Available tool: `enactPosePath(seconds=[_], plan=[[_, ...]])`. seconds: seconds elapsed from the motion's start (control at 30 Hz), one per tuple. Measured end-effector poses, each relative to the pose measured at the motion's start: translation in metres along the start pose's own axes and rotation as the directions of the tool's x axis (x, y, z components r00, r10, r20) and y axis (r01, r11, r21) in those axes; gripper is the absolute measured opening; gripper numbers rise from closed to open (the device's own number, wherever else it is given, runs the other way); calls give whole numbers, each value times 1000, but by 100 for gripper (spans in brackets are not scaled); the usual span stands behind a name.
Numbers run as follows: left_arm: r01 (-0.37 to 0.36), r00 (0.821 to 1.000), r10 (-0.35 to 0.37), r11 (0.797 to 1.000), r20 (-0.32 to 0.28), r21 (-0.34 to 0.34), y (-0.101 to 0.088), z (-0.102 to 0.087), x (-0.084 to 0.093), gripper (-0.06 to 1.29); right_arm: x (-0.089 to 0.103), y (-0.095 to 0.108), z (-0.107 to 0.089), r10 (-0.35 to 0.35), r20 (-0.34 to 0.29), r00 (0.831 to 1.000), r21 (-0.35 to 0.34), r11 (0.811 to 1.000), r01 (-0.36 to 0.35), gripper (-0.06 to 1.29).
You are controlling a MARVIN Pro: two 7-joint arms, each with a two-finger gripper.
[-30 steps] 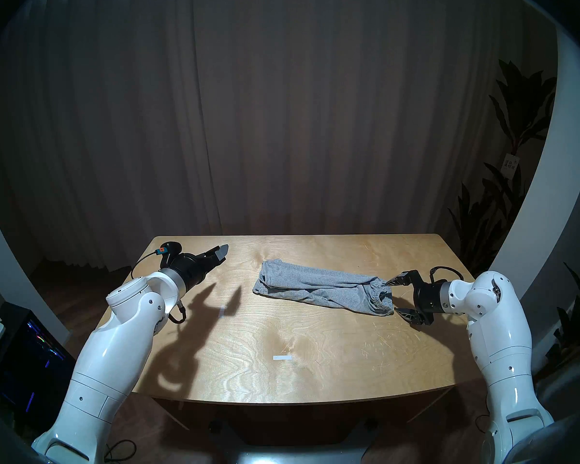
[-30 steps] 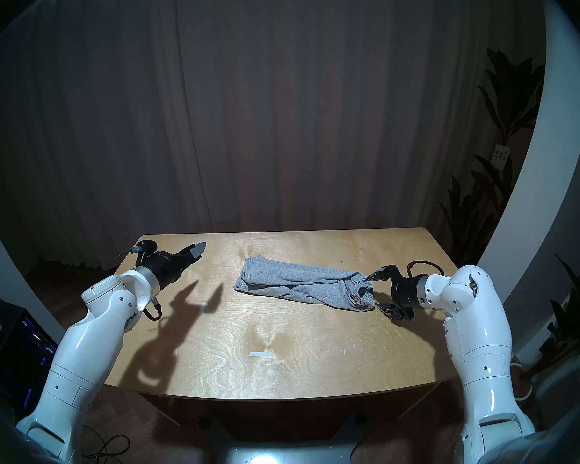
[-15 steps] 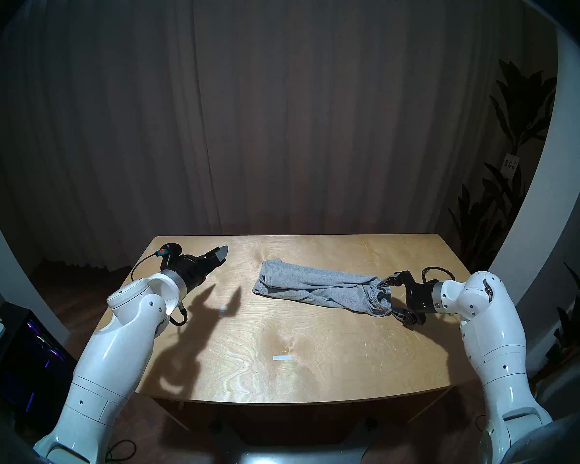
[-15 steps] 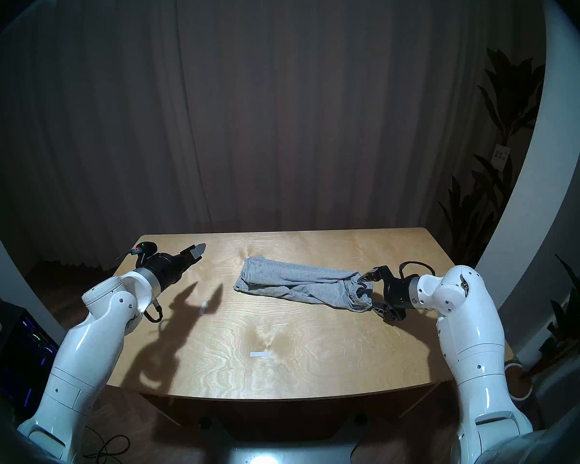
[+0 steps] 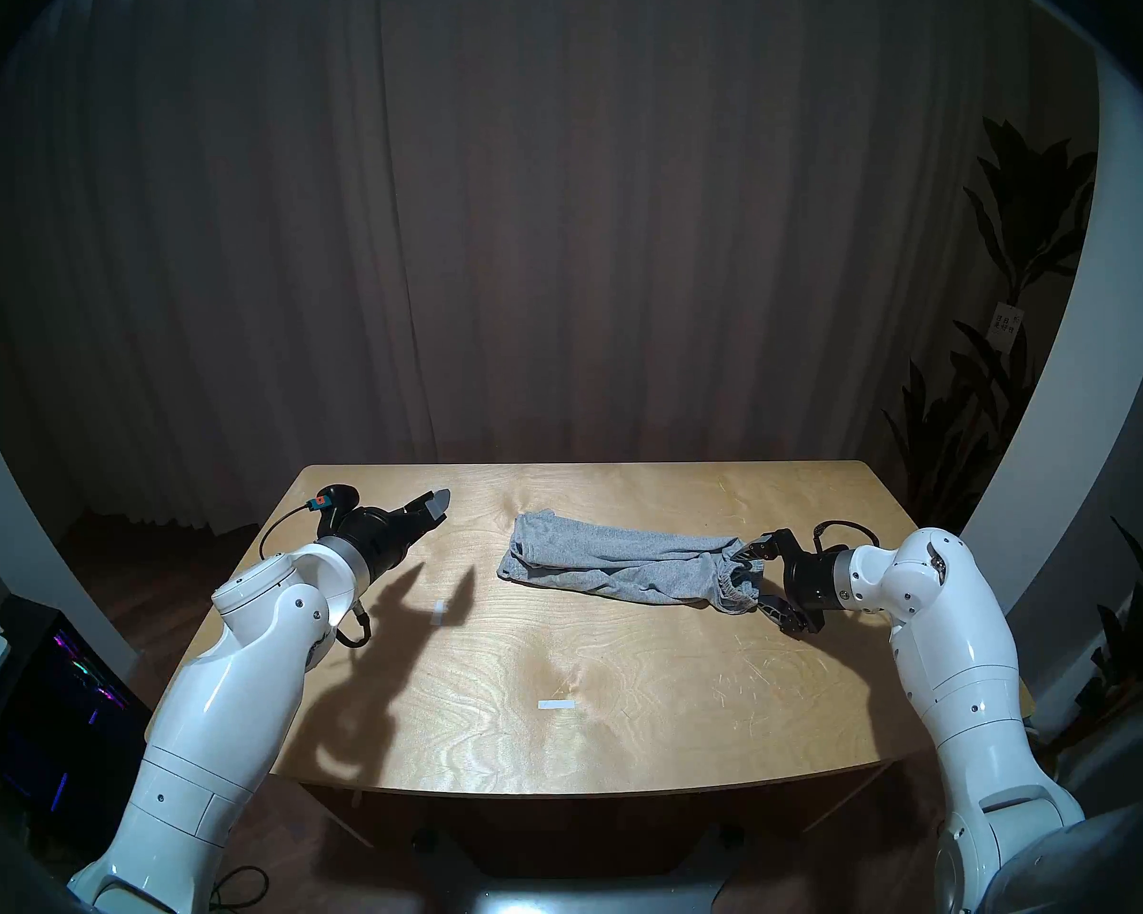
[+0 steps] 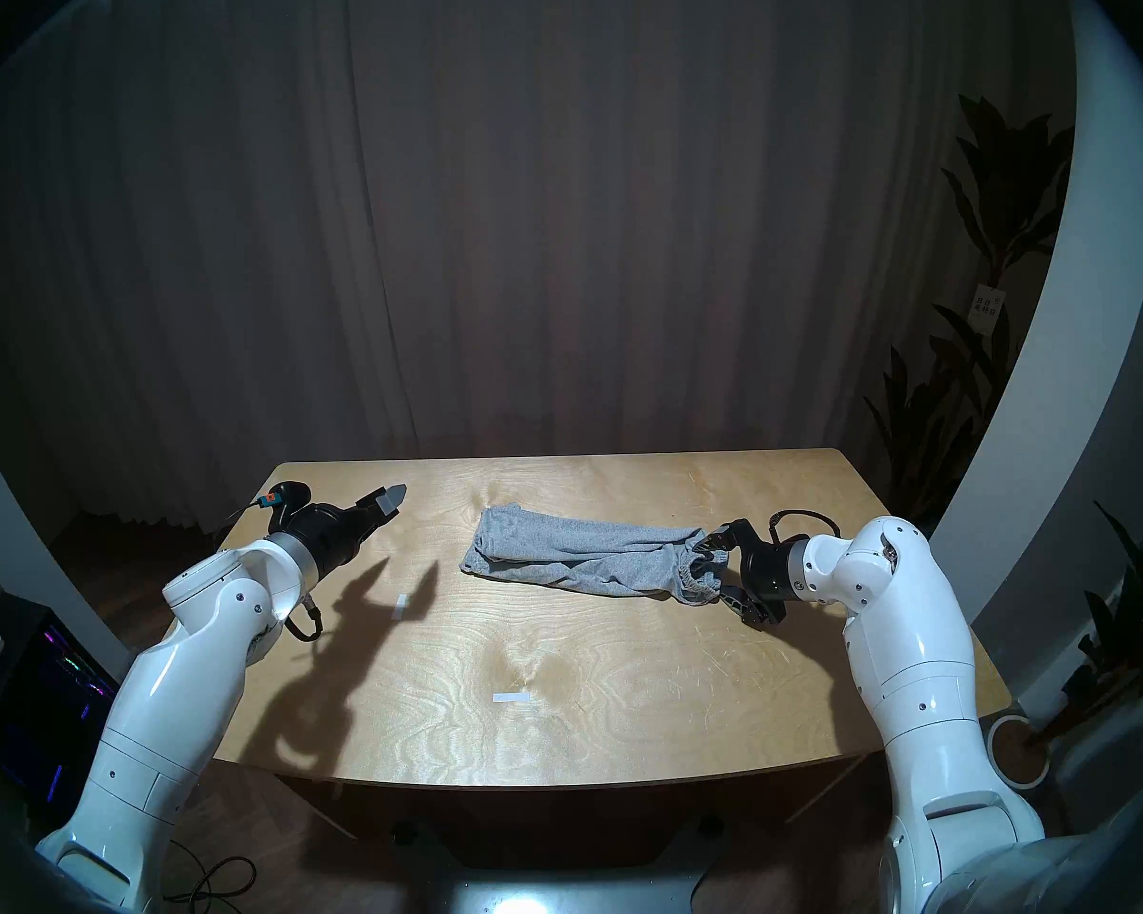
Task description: Fold the pants in half lengthwise, then in half again, and set them down flat
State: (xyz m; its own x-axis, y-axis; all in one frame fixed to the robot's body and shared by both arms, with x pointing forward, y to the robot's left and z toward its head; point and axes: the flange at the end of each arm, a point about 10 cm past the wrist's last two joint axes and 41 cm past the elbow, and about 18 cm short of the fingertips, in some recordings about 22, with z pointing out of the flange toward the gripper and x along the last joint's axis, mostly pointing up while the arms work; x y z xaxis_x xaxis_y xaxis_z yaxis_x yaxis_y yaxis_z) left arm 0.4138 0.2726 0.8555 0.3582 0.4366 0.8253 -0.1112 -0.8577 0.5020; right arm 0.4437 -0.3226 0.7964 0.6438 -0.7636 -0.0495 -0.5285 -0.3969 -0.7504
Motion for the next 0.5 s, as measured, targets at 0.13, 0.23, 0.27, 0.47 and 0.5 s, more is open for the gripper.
enactPosePath(seconds=[0.13, 0.23, 0.27, 0.47, 0.5], plan=[[2, 1000, -2, 1000, 1, -1, 0, 0, -1, 121, -1, 2, 5, -1, 6, 1000, -11, 1000, 1, 117], [4, 1000, -4, 1000, 1, 0, 0, 0, -1, 121, -2, 6, 8, 2, 11, 1000, -22, 1000, -2, 117], [5, 1000, -5, 1000, 2, 0, 0, 0, -1, 121, -2, 5, 9, 2, 12, 1000, -20, 1000, -2, 116], [8, 1000, -8, 1000, 3, 4, 0, 0, -2, 121, -3, 4, 7, 1, 13, 1000, -14, 1000, -1, 48], [9, 1000, -9, 1000, 3, 6, -1, 0, -3, 121, -3, 4, 7, 1, 16, 1000, -12, 1000, -1, 31]])
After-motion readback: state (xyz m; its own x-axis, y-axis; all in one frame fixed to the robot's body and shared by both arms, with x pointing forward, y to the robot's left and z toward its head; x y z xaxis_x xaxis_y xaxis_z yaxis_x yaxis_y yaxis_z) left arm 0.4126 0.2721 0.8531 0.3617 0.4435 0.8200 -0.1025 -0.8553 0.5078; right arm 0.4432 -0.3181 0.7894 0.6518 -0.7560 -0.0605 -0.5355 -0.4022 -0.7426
